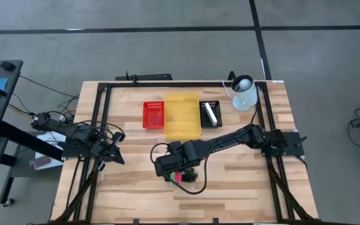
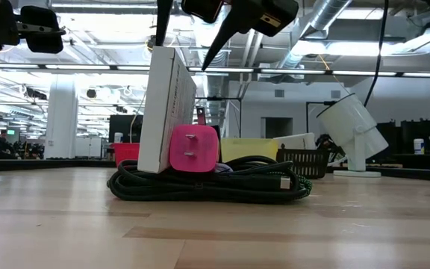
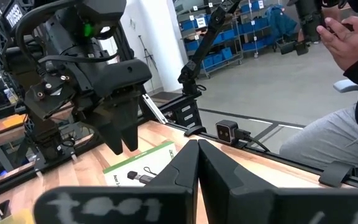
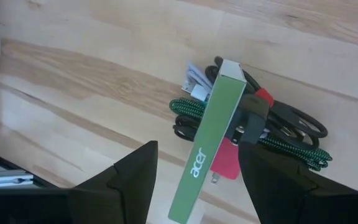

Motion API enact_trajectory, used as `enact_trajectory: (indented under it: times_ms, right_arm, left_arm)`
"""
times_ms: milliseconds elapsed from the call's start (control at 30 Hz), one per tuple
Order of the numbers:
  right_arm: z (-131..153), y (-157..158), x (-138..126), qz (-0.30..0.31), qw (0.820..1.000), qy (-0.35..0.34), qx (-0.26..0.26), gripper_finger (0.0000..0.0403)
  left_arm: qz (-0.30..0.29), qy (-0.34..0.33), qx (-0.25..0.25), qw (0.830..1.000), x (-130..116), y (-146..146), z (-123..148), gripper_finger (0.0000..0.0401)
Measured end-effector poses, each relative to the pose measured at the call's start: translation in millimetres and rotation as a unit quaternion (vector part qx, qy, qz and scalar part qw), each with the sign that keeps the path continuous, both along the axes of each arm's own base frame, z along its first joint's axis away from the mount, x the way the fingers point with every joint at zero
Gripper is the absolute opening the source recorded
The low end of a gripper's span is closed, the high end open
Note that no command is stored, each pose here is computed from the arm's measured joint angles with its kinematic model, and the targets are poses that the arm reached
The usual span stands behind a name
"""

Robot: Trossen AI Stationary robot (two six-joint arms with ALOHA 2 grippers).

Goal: Pick and place items into bin
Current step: Put the green box into the black bin

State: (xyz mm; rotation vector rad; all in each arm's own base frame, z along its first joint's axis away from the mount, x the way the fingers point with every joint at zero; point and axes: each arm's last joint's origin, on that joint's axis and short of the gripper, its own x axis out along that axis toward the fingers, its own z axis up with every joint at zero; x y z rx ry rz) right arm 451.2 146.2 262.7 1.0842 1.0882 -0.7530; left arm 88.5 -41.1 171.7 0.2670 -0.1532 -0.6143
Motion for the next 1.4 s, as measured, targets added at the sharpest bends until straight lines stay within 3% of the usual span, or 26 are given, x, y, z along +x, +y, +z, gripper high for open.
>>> enact_trajectory:
  times_ms: [1400]
  right_arm:
    - [-11, -3, 2, 0.011, 1.0, 0.005, -0.002, 0.0219]
  left_arm:
    - [0.0, 0.002, -0.002, 1.0, 0, 0, 0, 0.0]
